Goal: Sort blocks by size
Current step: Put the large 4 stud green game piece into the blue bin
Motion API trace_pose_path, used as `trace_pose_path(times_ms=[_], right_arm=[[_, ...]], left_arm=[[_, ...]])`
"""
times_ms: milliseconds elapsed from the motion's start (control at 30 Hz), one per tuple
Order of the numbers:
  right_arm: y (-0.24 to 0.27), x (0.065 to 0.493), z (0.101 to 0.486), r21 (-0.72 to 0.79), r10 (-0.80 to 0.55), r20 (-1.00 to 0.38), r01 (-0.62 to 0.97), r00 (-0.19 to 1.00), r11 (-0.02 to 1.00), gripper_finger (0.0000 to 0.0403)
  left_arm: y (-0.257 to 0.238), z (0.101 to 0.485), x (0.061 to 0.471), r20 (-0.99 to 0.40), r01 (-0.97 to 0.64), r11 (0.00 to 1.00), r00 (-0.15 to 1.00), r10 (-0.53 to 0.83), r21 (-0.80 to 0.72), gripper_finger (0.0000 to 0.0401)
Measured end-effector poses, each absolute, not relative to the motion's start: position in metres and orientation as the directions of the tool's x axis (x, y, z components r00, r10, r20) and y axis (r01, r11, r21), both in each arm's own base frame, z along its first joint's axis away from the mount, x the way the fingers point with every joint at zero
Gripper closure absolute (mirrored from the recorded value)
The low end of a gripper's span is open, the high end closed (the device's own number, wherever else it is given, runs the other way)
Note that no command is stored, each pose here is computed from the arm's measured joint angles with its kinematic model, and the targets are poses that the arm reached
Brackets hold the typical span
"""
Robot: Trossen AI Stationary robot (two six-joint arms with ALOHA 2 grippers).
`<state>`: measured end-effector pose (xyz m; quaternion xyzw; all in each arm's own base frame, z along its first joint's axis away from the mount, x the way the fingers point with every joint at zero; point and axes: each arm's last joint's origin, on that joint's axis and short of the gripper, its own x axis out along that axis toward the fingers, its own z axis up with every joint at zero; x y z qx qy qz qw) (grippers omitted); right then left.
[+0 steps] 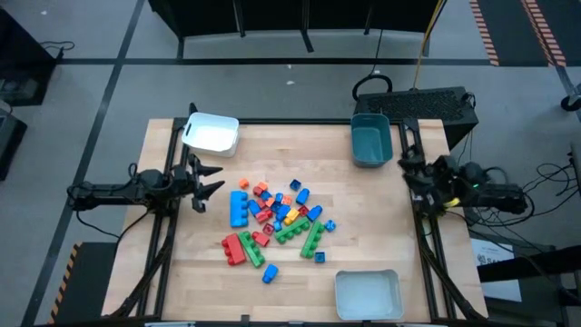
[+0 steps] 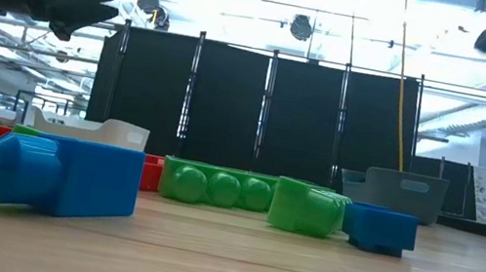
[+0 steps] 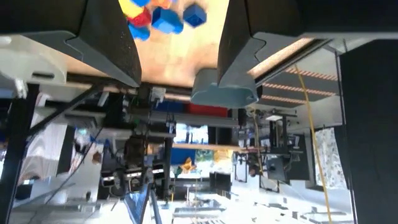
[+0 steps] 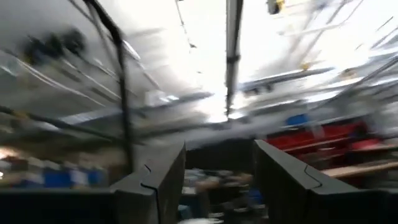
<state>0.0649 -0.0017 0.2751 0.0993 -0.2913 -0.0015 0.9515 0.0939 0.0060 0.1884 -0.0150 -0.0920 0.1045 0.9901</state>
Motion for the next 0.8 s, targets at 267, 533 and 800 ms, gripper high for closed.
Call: trace_pose_path(times_ms=[267,533,800], right_arm=[[-0.005,0.103,0.324,-0.066,-0.190,-0.006,0.189,0.982,0.980,0.0229],[-0.006,0.191,0.290,-0.150,-0.209,-0.578,0.149,0.789,0.977,0.0229],[0.013,0.233,0.225,-0.112,-0.095,-0.893,-0.013,0.440,0.994,0.0220]], left_arm=[[0.006,0.198,0.091,0.202,-0.202,0.977,0.957,0.211,-0.064,0.0189],[0.006,0.189,0.093,0.112,-0.204,0.976,0.971,0.212,-0.072,0.0189],[0.006,0.184,0.093,0.068,-0.207,0.974,0.975,0.213,-0.087,0.0189]])
